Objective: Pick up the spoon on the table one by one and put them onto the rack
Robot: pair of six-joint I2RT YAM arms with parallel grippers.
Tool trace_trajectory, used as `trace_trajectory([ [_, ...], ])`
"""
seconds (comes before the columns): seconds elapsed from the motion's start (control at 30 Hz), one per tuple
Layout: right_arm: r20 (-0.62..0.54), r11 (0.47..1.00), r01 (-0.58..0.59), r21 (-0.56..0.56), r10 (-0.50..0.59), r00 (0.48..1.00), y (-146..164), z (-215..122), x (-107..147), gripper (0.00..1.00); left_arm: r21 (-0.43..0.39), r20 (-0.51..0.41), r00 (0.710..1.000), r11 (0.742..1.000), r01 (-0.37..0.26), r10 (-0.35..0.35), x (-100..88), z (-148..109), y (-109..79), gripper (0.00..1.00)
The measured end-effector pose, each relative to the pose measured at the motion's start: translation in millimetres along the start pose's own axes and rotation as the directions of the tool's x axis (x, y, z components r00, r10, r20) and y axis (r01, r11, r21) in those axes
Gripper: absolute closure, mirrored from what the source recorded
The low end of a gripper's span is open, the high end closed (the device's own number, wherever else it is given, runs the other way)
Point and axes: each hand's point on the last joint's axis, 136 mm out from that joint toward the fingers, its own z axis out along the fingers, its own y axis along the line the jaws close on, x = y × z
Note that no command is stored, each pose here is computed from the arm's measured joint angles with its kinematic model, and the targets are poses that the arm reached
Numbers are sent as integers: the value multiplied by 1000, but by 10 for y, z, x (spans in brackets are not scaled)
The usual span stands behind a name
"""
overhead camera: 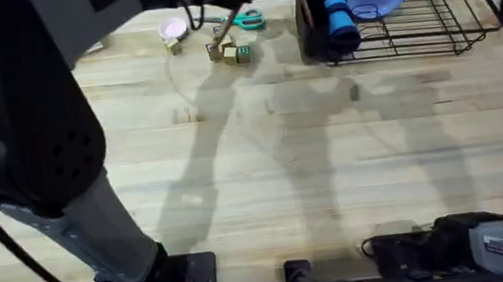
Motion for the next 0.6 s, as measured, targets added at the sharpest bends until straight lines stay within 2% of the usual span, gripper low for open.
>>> trace_trajectory([
  [0.07,0,1000,0,0,0,1000,0,0,0,9,24,21,1000,1000,-6,5,-65,33,-134,958],
  [0.1,0,1000,0,0,0,1000,0,0,0,9,54,44,999,998,-9,6,-135,68,-300,958],
  [0.2,0,1000,0,0,0,1000,0,0,0,9,79,57,998,997,-13,8,-176,83,-426,958],
  [0.37,0,1000,0,0,0,1000,0,0,0,9,94,86,996,995,-20,12,-290,-19,-510,958],
  [0.6,1,1000,0,0,0,1000,0,0,-3,9,100,194,980,993,-66,46,-653,-373,-640,958],
])
